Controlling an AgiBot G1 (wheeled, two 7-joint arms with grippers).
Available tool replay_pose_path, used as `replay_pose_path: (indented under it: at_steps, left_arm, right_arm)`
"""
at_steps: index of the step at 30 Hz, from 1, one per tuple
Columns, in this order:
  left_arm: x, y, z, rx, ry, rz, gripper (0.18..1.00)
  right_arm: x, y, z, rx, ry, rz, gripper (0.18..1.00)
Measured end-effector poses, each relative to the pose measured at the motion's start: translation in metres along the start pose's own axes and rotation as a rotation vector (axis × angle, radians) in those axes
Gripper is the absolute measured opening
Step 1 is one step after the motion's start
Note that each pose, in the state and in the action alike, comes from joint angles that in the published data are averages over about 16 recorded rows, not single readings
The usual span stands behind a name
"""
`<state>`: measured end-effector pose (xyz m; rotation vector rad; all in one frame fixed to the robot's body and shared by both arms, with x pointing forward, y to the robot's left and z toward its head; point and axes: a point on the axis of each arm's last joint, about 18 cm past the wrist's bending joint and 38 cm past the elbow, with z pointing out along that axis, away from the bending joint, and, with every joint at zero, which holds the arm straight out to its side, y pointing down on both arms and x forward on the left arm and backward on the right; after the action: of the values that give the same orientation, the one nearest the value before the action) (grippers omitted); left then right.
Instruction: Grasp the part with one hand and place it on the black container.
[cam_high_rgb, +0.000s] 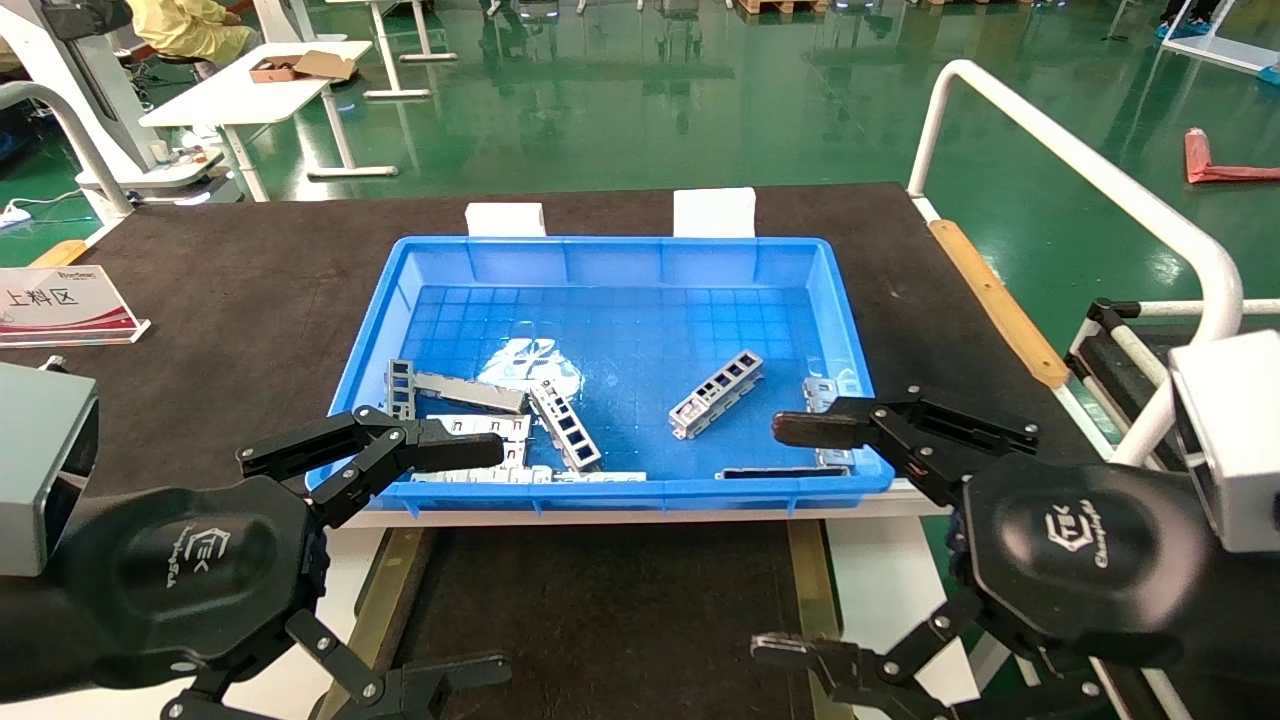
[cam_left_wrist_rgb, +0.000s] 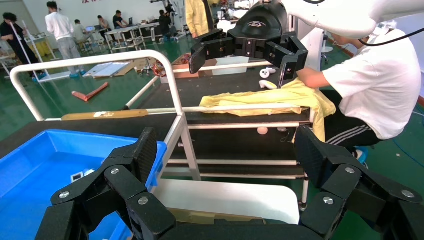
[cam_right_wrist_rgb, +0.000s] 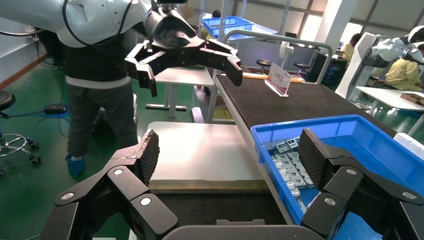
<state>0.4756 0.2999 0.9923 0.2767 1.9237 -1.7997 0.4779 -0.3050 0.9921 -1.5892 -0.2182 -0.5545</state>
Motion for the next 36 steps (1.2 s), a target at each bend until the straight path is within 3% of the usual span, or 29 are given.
replay_pose_path:
  at_steps: [36]
  left_arm:
    - [0.0, 0.0, 0.0, 0.0, 0.0, 0.0, 1.001]
  right_arm:
    - [0.0, 0.0, 0.0, 0.0, 0.0, 0.0, 1.001]
